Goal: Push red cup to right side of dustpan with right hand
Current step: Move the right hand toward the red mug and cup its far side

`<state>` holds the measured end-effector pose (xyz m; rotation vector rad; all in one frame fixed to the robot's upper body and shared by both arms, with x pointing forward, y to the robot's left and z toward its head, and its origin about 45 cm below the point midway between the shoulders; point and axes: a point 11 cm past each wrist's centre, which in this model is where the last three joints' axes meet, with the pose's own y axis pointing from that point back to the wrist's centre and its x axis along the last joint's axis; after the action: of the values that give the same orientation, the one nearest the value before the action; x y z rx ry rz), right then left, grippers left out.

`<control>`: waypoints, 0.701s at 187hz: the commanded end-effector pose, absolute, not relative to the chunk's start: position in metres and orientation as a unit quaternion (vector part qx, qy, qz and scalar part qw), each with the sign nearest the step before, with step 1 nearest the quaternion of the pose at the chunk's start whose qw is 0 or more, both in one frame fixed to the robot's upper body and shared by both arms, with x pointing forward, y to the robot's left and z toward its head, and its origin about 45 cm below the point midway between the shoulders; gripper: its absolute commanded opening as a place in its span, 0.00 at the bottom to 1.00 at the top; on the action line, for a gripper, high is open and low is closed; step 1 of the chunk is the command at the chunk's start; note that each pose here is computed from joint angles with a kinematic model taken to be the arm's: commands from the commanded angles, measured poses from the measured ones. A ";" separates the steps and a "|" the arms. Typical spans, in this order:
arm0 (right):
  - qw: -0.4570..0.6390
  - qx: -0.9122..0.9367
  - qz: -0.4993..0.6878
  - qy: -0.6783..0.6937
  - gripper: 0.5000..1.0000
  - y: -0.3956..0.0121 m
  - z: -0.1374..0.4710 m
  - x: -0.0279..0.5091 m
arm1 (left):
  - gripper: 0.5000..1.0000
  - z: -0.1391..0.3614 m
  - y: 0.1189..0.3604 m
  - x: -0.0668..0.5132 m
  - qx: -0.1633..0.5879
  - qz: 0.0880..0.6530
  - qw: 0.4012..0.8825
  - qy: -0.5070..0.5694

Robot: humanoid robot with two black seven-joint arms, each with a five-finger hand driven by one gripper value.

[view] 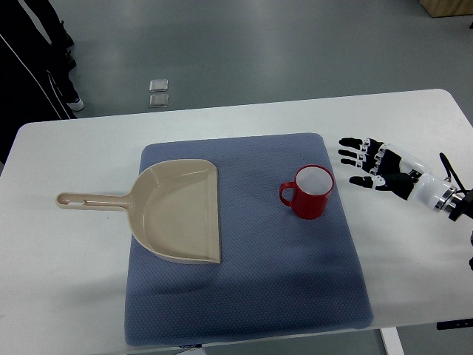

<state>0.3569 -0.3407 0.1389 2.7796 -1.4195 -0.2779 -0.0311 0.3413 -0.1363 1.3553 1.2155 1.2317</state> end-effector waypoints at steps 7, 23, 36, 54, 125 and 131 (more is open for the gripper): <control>0.016 0.890 -0.096 -0.445 0.87 -0.337 0.131 0.351 | 1.00 -0.136 0.342 -0.031 0.549 0.499 0.454 0.492; 0.019 0.890 -0.096 -0.445 0.87 -0.333 0.127 0.351 | 1.00 -0.136 0.341 -0.031 0.549 0.499 0.455 0.493; 0.019 0.890 -0.094 -0.446 0.87 -0.323 0.124 0.352 | 1.00 -0.136 0.341 -0.031 0.549 0.499 0.455 0.493; 0.017 0.889 -0.092 -0.448 0.87 -0.315 0.120 0.352 | 1.00 -0.136 0.341 -0.031 0.549 0.499 0.455 0.493; 0.019 0.888 -0.086 -0.450 0.87 -0.301 0.115 0.354 | 1.00 -0.136 0.341 -0.031 0.549 0.499 0.455 0.493; 0.020 0.890 -0.086 -0.448 0.87 -0.300 0.115 0.354 | 1.00 -0.136 0.341 -0.031 0.549 0.499 0.455 0.493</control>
<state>0.3547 -0.3020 0.1159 2.7585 -1.4061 -0.2683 -0.0311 0.3413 -0.1363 1.3552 1.2156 1.2317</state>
